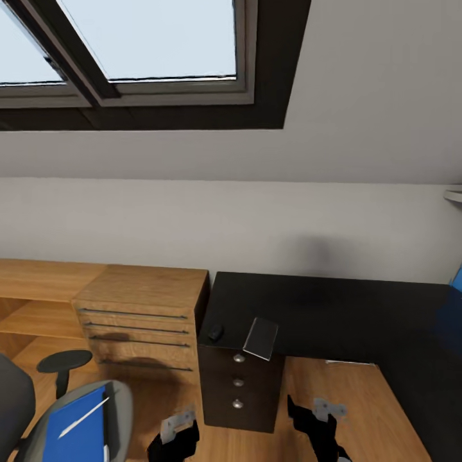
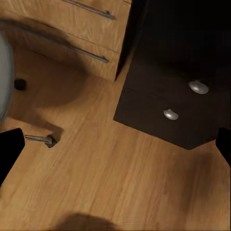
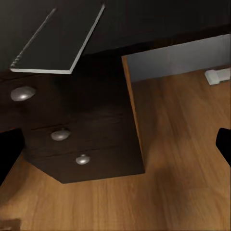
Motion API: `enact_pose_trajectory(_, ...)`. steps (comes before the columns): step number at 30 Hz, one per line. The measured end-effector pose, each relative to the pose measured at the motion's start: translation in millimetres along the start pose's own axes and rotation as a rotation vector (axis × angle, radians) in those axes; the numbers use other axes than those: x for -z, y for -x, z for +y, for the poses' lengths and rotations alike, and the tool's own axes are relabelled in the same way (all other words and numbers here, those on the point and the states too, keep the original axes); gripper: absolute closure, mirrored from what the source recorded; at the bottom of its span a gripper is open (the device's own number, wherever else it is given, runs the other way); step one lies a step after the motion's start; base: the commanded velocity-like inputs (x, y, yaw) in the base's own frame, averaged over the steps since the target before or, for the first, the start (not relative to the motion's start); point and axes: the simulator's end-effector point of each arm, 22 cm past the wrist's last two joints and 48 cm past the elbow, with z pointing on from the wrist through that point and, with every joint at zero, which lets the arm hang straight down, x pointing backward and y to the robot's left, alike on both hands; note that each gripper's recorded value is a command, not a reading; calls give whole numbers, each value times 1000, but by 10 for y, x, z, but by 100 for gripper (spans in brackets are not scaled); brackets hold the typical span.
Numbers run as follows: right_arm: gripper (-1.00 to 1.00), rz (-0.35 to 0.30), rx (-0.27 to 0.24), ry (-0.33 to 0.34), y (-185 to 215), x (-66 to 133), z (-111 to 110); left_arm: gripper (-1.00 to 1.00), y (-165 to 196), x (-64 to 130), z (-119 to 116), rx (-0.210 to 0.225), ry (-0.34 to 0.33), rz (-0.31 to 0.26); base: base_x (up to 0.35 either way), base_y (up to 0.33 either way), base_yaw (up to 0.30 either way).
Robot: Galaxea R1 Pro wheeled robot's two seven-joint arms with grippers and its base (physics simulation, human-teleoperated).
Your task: In the bedroom, organize the workspace by keeping the computer under the desk, ensuring the monitor is on the desk, placing the keyboard on the desk next to the monitor, placing the mouse on the desk next to the keyboard, moving the folder from the swivel chair onto the desk next to the mouse, stacking the notebook on top of the folder with the pen on top of the notebook, and positioning the swivel chair next to the desk.
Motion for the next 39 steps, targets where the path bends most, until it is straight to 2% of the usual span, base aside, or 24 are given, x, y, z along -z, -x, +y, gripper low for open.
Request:
enact_pose_trajectory(5,-100,19,4,-7,678,25,295,-100,702,240,-229,-11,-23,-25,328,22,0)
enact_pose_trajectory(7,-100,33,18,-18,987,6,421,-100,1118,398,-273,8,-32,-57,328,6,0)
enact_pose_trajectory(9,-100,26,21,-8,1270,-48,575,-100,1371,482,-233,27,-31,-75,323,2,0)
enact_pose_trajectory(11,-100,30,0,20,1622,-179,926,-100,1741,561,-23,69,-1,-105,103,0,0)
enact_pose_trajectory(14,-100,57,-6,6,1560,-226,958,-100,1704,516,94,72,27,-89,34,0,0)
enact_pose_trajectory(15,-100,76,-5,-6,1489,-252,936,-100,1588,425,240,56,63,-62,6,0,0)
enact_pose_trajectory(20,-100,82,-5,-8,1448,-250,941,-100,1544,375,382,41,86,-51,2,0,25)
enact_pose_trajectory(25,-100,85,2,-10,1423,-254,942,-100,1507,363,384,38,87,-42,0,0,236)
enact_pose_trajectory(30,-100,119,29,-24,1213,-294,901,-100,1437,341,371,32,89,-27,0,0,258)
enact_pose_trajectory(31,-100,109,57,-14,1164,-291,974,-100,1401,329,368,27,90,-20,0,0,256)
enact_pose_trajectory(34,-100,97,82,3,1133,-281,1073,-100,1374,321,357,25,89,-14,0,0,255)
enact_pose_trajectory(39,-100,99,97,12,1092,-277,1124,-100,1313,327,271,7,74,-6,0,0,252)
